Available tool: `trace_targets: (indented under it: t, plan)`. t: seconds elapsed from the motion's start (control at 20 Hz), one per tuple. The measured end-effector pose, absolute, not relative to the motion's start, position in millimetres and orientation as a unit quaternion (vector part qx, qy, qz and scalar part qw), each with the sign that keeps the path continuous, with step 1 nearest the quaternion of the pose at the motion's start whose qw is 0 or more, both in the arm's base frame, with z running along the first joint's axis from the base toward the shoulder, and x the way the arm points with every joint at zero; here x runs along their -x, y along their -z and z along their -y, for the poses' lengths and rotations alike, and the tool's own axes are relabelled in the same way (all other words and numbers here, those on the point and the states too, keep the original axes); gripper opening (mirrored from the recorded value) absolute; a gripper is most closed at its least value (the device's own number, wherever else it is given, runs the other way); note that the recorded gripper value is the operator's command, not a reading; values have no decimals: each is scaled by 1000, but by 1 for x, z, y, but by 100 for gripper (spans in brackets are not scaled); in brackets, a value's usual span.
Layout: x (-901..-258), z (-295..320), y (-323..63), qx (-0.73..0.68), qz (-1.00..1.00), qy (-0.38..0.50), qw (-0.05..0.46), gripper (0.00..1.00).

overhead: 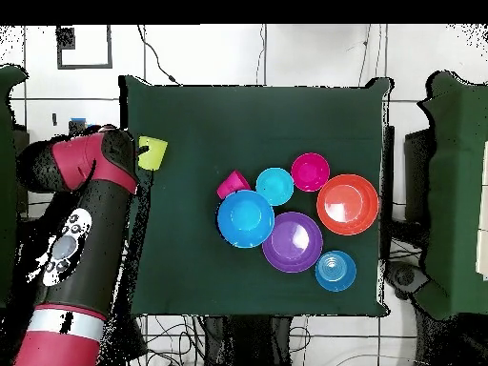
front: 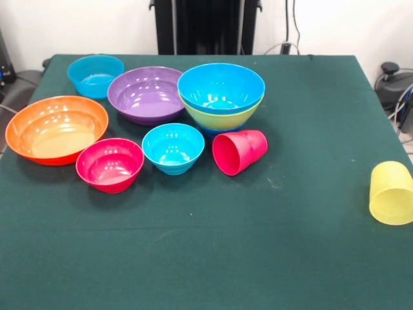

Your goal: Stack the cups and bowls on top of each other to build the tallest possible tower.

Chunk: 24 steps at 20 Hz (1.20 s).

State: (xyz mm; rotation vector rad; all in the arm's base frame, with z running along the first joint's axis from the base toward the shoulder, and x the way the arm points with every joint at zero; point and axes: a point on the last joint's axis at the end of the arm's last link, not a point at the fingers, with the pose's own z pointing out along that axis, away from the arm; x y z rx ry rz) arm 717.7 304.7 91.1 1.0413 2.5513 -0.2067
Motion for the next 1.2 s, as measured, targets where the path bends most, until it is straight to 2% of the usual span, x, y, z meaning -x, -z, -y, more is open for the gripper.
trace_targets:
  t: [0.4,1.2]
  plan:
    - [-718,-271,-90,-373,-904,95,189,100]
    - [-701,-254,-74,-363,-906,123,178,100]
